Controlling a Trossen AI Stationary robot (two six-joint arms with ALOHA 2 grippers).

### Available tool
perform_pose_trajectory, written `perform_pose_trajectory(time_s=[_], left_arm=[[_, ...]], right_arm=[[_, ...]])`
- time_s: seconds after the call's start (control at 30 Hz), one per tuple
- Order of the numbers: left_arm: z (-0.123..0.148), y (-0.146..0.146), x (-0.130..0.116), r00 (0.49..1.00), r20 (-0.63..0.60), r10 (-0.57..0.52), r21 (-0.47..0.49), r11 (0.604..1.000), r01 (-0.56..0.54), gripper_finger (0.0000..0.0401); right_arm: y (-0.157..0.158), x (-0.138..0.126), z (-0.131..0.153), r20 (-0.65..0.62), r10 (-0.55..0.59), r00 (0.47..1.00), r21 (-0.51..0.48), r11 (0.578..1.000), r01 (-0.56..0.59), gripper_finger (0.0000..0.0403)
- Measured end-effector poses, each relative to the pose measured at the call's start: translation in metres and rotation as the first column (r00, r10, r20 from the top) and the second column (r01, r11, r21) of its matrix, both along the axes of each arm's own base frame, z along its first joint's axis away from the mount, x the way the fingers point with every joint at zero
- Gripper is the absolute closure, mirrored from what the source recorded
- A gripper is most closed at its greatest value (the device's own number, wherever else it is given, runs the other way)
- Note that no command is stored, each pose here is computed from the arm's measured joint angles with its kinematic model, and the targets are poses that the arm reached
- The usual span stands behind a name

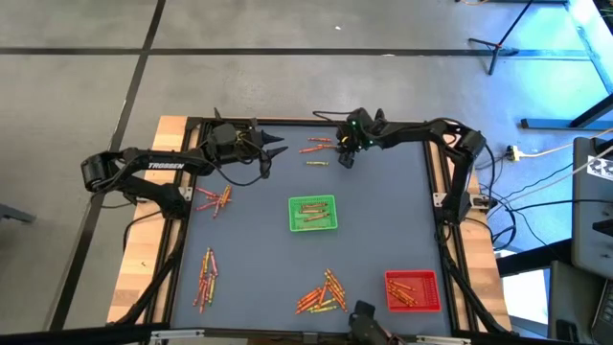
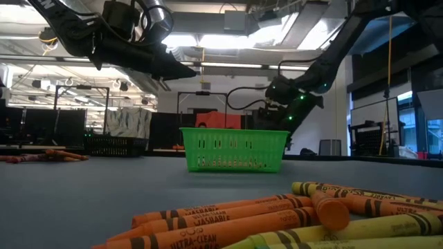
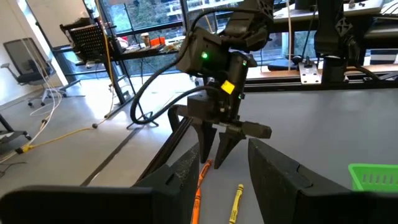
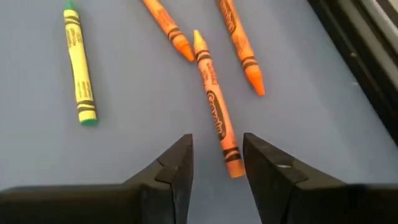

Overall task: Sort crayons
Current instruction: Put the orange crayon into the red bin

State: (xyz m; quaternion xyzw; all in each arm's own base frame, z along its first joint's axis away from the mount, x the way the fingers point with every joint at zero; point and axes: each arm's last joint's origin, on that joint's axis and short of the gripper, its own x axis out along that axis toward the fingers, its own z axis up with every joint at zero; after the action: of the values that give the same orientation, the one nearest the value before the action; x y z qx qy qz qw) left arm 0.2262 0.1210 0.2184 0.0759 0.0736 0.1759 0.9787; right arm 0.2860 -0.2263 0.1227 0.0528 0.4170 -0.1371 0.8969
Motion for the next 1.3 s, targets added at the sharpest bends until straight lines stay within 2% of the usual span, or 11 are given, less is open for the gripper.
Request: perform_pose_trajectory(time_s=[0.2,0.3,0.47,0.53,0.7,0.87,1.0,1.17,1.3], left_arm=[[0.000,0.000,0.000,1.000,0.000,0.000,0.000,1.000,0.000,0.0280],[0.000,0.000,0.000,1.000,0.000,0.000,0.000,1.000,0.000,0.0280],[0.000,0.000,0.000,1.000,0.000,0.000,0.000,1.000,0.000,0.0280],[0.000,0.000,0.000,1.000,0.000,0.001,0.000,1.000,-0.001,0.0280],[0.000,0.000,0.000,1.000,0.000,0.000,0.001,1.000,0.000,0.0280],[0.000,0.000,0.000,1.000,0.000,0.000,0.001,1.000,0.000,0.0280],[0.000,0.000,0.000,1.000,0.000,0.000,0.001,1.000,0.000,0.0280],[0.000,0.000,0.000,1.000,0.000,0.000,0.001,1.000,0.000,0.0280],[0.000,0.000,0.000,1.000,-0.001,0.000,0.001,1.000,0.000,0.0280]], right_arm=[[-0.001,-0.001,-0.001,-0.022,-0.025,0.999,-0.026,0.999,0.024,0.0273],[-0.001,-0.002,-0.002,-0.048,-0.019,0.999,-0.046,0.999,0.017,0.0304],[0.000,-0.002,-0.002,-0.065,0.002,0.998,-0.060,0.998,-0.005,0.0377],[-0.001,-0.002,-0.002,-0.067,-0.004,0.998,-0.067,0.998,-0.001,0.0393],[0.000,-0.002,-0.002,-0.066,0.001,0.998,-0.062,0.998,-0.005,0.0385],[0.002,0.000,-0.001,-0.067,0.008,0.998,-0.063,0.998,-0.012,0.0398],[0.008,0.002,0.002,-0.085,0.017,0.996,-0.073,0.997,-0.023,0.0393],[0.025,0.007,0.021,-0.084,0.063,0.994,-0.105,0.992,-0.072,0.0402],[0.037,0.004,0.033,-0.121,0.079,0.989,-0.092,0.992,-0.090,0.0401]])
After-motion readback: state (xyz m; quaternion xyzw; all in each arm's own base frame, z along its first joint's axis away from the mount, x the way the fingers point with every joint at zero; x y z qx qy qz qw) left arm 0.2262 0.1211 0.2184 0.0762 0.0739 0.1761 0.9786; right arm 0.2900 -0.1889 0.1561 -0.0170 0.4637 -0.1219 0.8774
